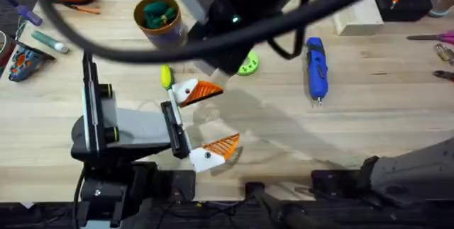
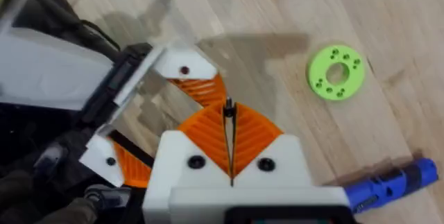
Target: Pick up the gripper from the table and insert it into the empty holder that is missing its gripper. Then pick up a screw, insert it into the mounting hole, and use the screwdriver to tighten it. Finally, clean up the table by picking up the vegetable and placing it into the bucket.
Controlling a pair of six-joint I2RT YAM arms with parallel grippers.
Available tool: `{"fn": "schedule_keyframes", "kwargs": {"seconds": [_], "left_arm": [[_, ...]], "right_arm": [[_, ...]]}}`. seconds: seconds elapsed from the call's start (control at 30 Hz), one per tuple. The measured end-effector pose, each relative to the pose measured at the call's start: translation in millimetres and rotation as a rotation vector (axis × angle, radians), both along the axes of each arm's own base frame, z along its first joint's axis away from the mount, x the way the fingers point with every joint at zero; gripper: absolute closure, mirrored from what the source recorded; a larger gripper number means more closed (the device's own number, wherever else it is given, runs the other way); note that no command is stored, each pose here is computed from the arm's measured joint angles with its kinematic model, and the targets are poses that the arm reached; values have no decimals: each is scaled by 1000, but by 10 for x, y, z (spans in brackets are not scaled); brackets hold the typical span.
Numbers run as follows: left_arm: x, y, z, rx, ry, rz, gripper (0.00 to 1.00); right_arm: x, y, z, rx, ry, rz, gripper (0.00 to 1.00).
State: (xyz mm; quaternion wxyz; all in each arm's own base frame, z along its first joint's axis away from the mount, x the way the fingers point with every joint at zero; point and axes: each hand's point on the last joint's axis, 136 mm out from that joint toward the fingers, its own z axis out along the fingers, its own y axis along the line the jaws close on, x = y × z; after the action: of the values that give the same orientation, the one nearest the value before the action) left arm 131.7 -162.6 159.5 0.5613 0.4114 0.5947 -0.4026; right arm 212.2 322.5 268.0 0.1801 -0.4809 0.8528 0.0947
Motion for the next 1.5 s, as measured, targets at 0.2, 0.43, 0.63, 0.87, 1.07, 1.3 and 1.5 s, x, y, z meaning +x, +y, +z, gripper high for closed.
{"fn": "schedule_keyframes", "kwargs": {"seconds": [0.2,0.43,0.63,0.87,1.07,1.3,1.5], "left_arm": [[0,0,0,0,0,0,16],[0,0,0,0,0,0,15],[0,0,1,0,-1,0,15],[0,0,0,0,0,0,15],[0,0,0,0,-1,0,15],[0,0,0,0,0,0,15],[0,0,0,0,0,0,15]], "right_arm": [[-112,174,-44,19,17,53,995],[-181,222,-38,27,25,80,995],[-173,274,-52,33,19,90,995],[-188,365,-176,8,27,120,995],[-274,434,-203,0,19,173,995],[-296,461,-205,0,10,199,995],[-292,468,-221,-7,5,218,995]]}}
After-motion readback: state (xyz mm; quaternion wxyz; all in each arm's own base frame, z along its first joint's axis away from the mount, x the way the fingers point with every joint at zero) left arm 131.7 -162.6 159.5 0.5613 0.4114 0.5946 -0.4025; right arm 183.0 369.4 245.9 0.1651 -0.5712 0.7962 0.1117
